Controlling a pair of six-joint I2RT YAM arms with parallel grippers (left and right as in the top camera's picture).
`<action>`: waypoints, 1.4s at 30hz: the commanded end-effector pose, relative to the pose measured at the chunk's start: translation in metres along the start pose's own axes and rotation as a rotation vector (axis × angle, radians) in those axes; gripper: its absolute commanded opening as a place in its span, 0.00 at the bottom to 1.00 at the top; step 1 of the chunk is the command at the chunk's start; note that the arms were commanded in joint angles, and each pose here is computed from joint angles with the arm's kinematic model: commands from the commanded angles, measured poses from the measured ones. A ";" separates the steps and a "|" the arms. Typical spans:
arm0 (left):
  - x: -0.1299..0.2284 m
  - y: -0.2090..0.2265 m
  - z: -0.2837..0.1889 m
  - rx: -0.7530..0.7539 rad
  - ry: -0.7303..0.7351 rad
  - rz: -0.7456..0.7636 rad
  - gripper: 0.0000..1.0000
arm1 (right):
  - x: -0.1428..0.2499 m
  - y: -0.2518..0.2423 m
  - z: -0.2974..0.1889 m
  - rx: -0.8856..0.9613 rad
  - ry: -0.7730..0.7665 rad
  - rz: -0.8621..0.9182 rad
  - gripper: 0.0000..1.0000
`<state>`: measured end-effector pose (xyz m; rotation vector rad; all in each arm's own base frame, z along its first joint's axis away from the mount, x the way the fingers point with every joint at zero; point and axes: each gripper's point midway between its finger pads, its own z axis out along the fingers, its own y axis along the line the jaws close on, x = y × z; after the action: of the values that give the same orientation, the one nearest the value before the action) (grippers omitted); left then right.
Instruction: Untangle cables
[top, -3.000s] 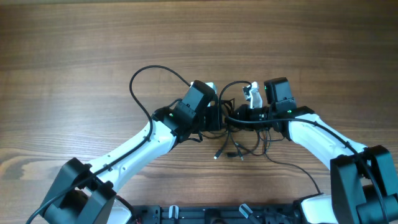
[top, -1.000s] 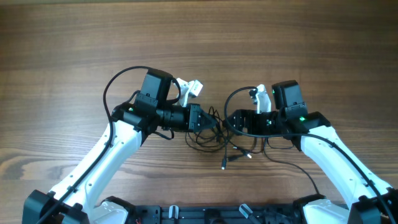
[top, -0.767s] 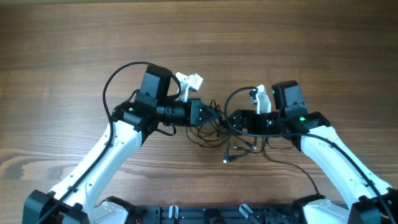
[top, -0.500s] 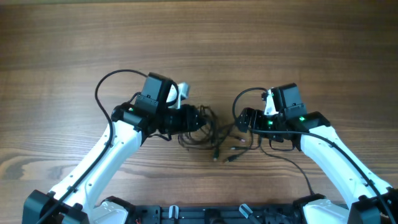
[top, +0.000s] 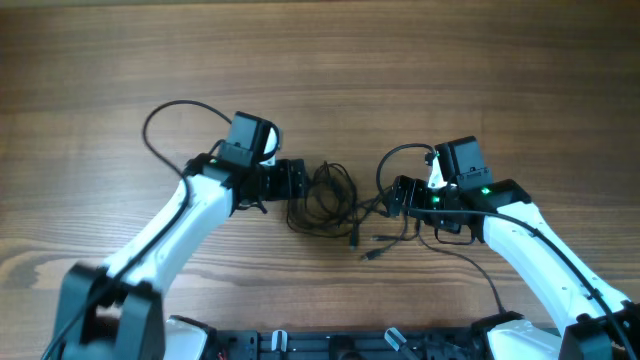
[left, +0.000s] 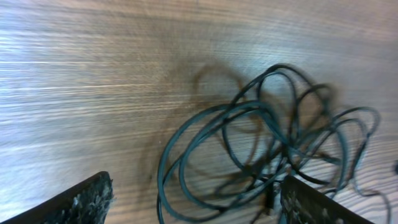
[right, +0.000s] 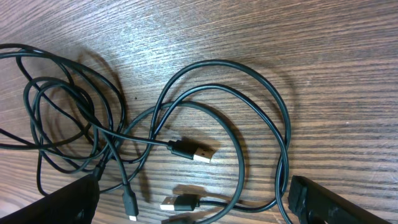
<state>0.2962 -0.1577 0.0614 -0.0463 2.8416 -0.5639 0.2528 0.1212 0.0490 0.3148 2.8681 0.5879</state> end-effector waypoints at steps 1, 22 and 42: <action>0.008 0.002 0.031 0.040 0.087 0.054 0.86 | -0.002 -0.002 0.000 0.014 -0.006 0.011 0.99; -0.080 -0.032 -0.052 0.198 -0.215 0.095 0.04 | -0.008 -0.019 -0.004 0.037 -0.010 0.072 0.99; -0.006 -0.099 -0.052 0.158 0.035 0.216 0.36 | -0.025 -0.058 -0.018 0.050 -0.043 0.173 1.00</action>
<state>0.2864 -0.2260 0.1706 0.2444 2.7293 -0.8301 0.2615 0.0551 0.0447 0.6051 2.8330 0.5145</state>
